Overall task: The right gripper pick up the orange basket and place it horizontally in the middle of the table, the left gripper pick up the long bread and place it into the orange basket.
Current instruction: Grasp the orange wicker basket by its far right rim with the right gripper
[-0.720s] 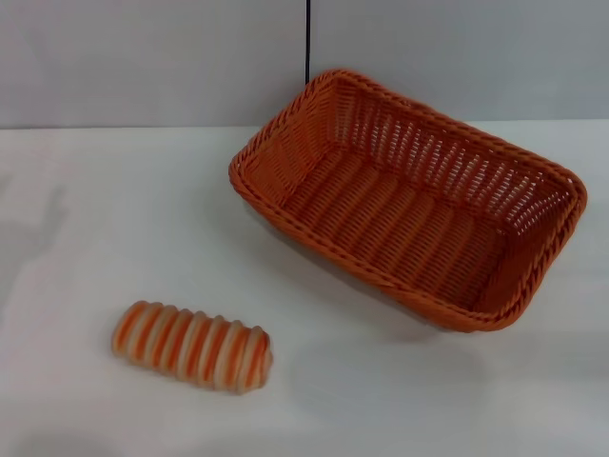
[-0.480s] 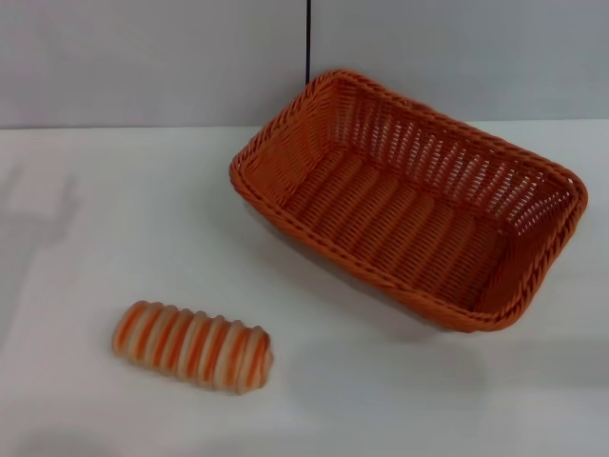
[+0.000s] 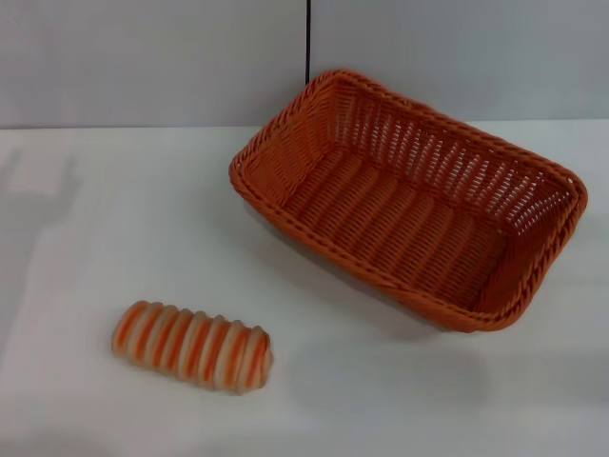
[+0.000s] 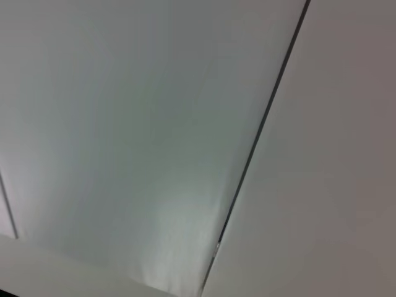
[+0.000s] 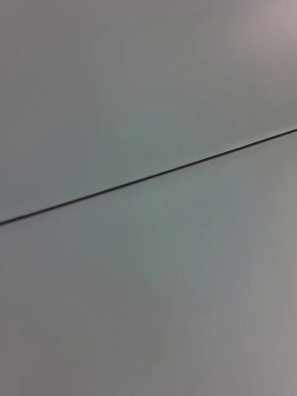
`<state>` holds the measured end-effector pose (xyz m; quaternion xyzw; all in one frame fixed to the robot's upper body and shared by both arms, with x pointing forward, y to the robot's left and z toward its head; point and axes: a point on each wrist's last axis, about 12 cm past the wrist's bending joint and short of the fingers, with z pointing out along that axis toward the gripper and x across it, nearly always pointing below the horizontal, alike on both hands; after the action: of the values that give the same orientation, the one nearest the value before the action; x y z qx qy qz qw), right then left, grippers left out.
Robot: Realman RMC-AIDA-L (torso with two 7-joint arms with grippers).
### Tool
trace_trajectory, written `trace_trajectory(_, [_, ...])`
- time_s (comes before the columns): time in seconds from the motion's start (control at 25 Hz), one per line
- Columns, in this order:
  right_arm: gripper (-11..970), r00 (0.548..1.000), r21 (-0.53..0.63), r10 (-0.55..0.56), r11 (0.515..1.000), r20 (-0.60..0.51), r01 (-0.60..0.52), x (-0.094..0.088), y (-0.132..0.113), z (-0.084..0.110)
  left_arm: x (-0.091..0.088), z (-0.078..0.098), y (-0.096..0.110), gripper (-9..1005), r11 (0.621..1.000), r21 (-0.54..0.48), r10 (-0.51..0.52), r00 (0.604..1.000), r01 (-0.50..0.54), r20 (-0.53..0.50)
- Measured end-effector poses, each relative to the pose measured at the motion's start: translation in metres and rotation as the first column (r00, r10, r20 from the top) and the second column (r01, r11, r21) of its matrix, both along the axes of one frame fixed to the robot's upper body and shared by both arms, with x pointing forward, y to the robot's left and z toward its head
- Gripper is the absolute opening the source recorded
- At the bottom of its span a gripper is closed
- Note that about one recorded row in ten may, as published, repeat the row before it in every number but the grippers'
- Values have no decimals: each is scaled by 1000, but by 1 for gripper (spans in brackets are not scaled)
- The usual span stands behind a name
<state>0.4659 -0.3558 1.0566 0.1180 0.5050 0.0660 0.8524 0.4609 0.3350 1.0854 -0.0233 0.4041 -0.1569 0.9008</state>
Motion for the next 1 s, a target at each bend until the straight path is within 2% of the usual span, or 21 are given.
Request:
trace_trajectory(0.28, [693,999,10,-47,999,27,46,9,-5,6,19,4,-1,782,1000,-14,12,1000,-13,-21])
trace_trajectory(0.48, [692,995,97,-70,993,69,63,15,-12,12,25,5,-1,783,999,-27,18,999,-18,-30])
trace_trajectory(0.52, [691,995,113,-63,992,72,55,17,-13,13,31,6,-3,783,999,-32,17,999,-18,-38])
trace_trajectory(0.64, [690,996,187,-12,982,86,-5,23,-22,18,37,6,-3,783,999,-43,24,998,-27,-53])
trace_trajectory(0.72, [690,992,273,56,958,113,-85,29,-35,25,37,6,-3,783,999,-43,24,998,-27,-53])
trace_trajectory(0.76, [689,989,302,83,946,124,-117,31,-41,29,43,7,-4,783,998,-52,30,997,-34,-64])
trace_trajectory(0.84, [688,981,338,137,924,139,-177,35,-51,37,44,8,-4,782,998,-50,35,997,-38,-62])
trace_trajectory(1.0, [687,959,279,253,919,128,-280,38,-65,55,40,7,-1,782,997,-53,55,997,-58,-60])
